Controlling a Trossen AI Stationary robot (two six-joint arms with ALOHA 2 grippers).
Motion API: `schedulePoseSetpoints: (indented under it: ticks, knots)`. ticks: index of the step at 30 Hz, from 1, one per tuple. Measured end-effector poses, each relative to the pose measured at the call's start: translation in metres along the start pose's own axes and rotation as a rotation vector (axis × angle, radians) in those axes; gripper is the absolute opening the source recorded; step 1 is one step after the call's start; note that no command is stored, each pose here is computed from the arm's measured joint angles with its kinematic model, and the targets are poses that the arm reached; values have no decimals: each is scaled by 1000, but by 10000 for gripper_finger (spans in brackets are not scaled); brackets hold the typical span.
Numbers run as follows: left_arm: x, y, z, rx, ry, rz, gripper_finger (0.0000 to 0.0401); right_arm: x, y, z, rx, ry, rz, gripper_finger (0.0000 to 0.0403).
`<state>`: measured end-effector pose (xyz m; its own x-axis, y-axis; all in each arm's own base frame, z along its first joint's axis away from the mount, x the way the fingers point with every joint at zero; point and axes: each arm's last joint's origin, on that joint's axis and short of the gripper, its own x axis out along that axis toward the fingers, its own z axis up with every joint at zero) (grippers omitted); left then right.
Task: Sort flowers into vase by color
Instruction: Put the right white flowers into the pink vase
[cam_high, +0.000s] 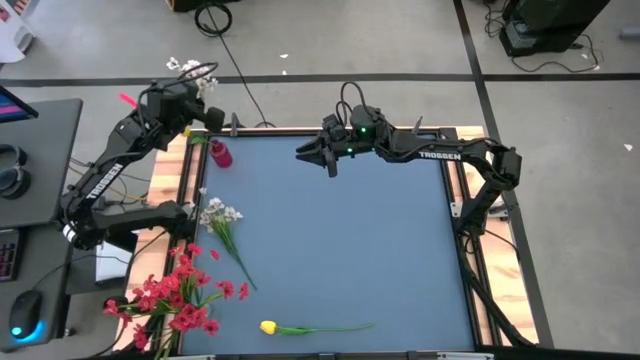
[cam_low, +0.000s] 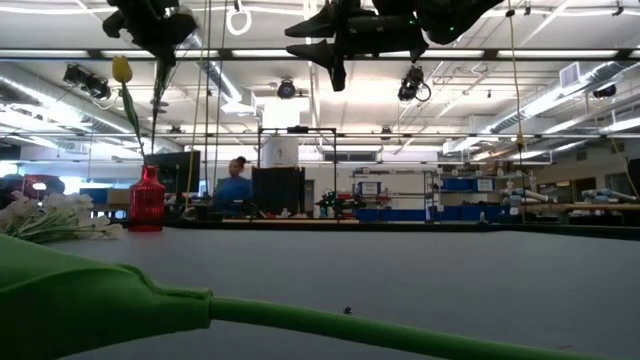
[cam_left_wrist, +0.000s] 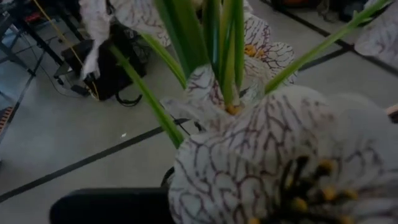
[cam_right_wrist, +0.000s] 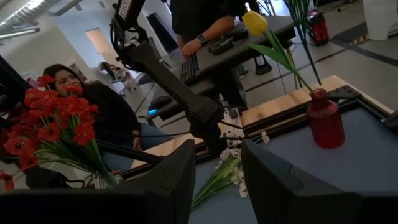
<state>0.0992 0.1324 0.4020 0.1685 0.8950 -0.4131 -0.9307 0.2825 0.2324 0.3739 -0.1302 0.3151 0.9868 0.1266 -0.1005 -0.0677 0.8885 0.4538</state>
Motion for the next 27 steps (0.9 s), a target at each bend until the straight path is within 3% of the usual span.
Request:
schedulePoseSetpoints:
  ticks: [18, 27]
  knots:
    - [20, -10, -6, -90, 115, 26, 13, 3, 5, -2, -11, 6, 7, 139]
    - [35, -16, -13, -160, 220, 69, 56, 6, 11, -6, -5, 18, 18, 139]
